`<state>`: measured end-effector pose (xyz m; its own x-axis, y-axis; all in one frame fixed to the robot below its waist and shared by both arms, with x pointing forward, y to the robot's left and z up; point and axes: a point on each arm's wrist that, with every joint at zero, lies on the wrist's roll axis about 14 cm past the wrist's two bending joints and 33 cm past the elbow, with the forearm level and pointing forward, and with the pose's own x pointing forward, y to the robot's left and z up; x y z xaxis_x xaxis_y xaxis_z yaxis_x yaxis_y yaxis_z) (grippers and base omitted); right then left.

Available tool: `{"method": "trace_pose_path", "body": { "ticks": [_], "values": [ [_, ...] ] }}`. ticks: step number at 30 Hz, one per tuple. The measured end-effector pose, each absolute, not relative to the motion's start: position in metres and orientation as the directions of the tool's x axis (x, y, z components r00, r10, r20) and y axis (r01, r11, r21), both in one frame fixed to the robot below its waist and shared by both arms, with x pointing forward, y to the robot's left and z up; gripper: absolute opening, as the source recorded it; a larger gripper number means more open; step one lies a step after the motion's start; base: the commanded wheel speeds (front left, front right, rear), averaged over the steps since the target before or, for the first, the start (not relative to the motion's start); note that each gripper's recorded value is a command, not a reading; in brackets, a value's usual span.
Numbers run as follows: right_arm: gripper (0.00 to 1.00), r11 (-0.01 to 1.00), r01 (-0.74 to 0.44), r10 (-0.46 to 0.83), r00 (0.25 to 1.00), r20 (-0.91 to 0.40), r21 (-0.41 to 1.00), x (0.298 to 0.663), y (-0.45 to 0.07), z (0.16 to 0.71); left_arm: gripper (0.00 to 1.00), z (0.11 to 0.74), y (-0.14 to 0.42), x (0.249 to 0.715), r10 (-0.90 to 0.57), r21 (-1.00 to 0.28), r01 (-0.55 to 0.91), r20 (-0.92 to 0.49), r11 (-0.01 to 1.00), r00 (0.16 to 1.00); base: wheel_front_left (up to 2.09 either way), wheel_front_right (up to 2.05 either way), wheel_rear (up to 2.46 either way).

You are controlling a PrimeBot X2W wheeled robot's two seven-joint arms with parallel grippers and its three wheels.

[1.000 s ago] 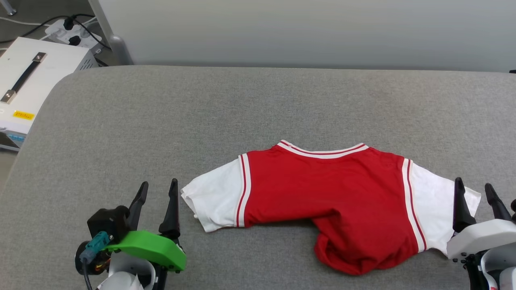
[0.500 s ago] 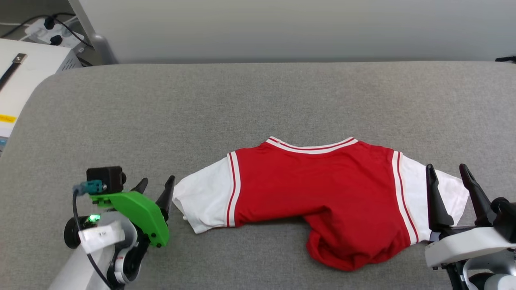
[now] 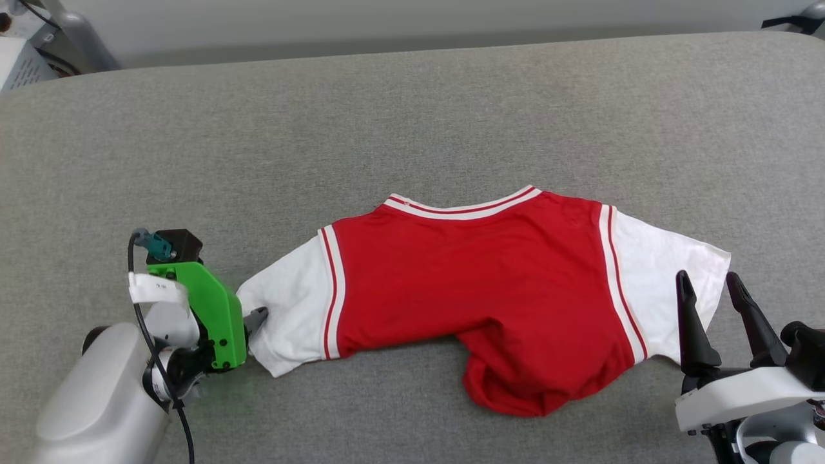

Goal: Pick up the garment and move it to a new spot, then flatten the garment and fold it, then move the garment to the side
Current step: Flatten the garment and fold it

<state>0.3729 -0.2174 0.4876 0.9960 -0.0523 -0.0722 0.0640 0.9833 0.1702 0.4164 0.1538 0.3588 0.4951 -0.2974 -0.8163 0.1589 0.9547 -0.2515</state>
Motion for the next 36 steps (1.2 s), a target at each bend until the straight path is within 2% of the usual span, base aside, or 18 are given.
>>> {"method": "trace_pose_path", "body": {
  "ticks": [1,2,4,7,10,15,21,22,23,27,33,36],
  "values": [
    [1.00,0.982,0.080,-0.066,0.994,-0.085,0.171,0.371,-0.222,0.484,1.00,0.356,0.153,0.416,-0.302,-0.254,0.166,-0.833,0.953,0.463,0.00,0.00,0.00],
    [1.00,0.980,0.094,-0.078,0.992,-0.097,0.173,0.370,-0.226,0.480,0.86,0.353,0.153,0.416,-0.303,-0.252,0.174,-0.849,0.952,0.433,0.00,0.00,0.00],
    [1.00,0.977,0.119,-0.099,0.988,-0.118,0.176,0.367,-0.232,0.474,0.00,0.350,0.151,0.417,-0.309,-0.254,0.184,-0.864,0.949,0.398,0.00,0.00,0.00],
    [1.00,0.972,0.151,-0.124,0.980,-0.155,0.181,0.363,-0.241,0.464,0.00,0.348,0.150,0.420,-0.310,-0.251,0.193,-0.865,0.948,0.395,0.00,0.00,0.00],
    [1.00,0.964,0.184,-0.145,0.969,-0.202,0.190,0.363,-0.250,0.455,0.00,0.350,0.145,0.423,-0.318,-0.255,0.199,-0.842,0.946,0.435,0.00,0.00,0.00],
    [1.00,0.949,0.242,-0.163,0.926,-0.341,0.205,0.369,-0.273,0.432,0.00,0.362,0.147,0.428,-0.297,-0.230,0.188,-0.768,0.955,0.567,0.00,0.00,0.00],
    [1.00,0.947,0.256,-0.117,0.836,-0.536,0.192,0.383,-0.291,0.409,0.00,0.388,0.144,0.428,-0.309,-0.265,0.173,-0.659,0.949,0.686,0.00,0.00,0.00],
    [1.00,0.952,0.246,-0.103,0.820,-0.563,0.185,0.387,-0.291,0.408,0.00,0.395,0.143,0.428,-0.313,-0.272,0.174,-0.639,0.946,0.702,0.00,0.00,0.00],
    [1.00,0.969,0.182,-0.030,0.763,-0.646,0.170,0.406,-0.279,0.404,0.00,0.421,0.141,0.430,-0.320,-0.283,0.186,-0.569,0.941,0.757,0.00,0.00,0.00],
    [1.00,0.979,0.151,-0.010,0.702,-0.712,0.136,0.419,-0.277,0.396,0.00,0.434,0.136,0.427,-0.338,-0.286,0.209,-0.548,0.935,0.765,0.00,0.00,0.00],
    [1.00,0.990,0.107,0.023,0.532,-0.846,0.094,0.412,-0.269,0.362,0.00,0.438,0.133,0.425,-0.348,-0.289,0.219,-0.542,0.932,0.765,0.00,0.00,0.00],
    [1.00,0.991,0.093,0.046,0.471,-0.881,0.102,0.409,-0.263,0.352,0.00,0.435,0.136,0.424,-0.340,-0.290,0.208,-0.547,0.934,0.765,0.00,0.00,0.00]
  ]
}}
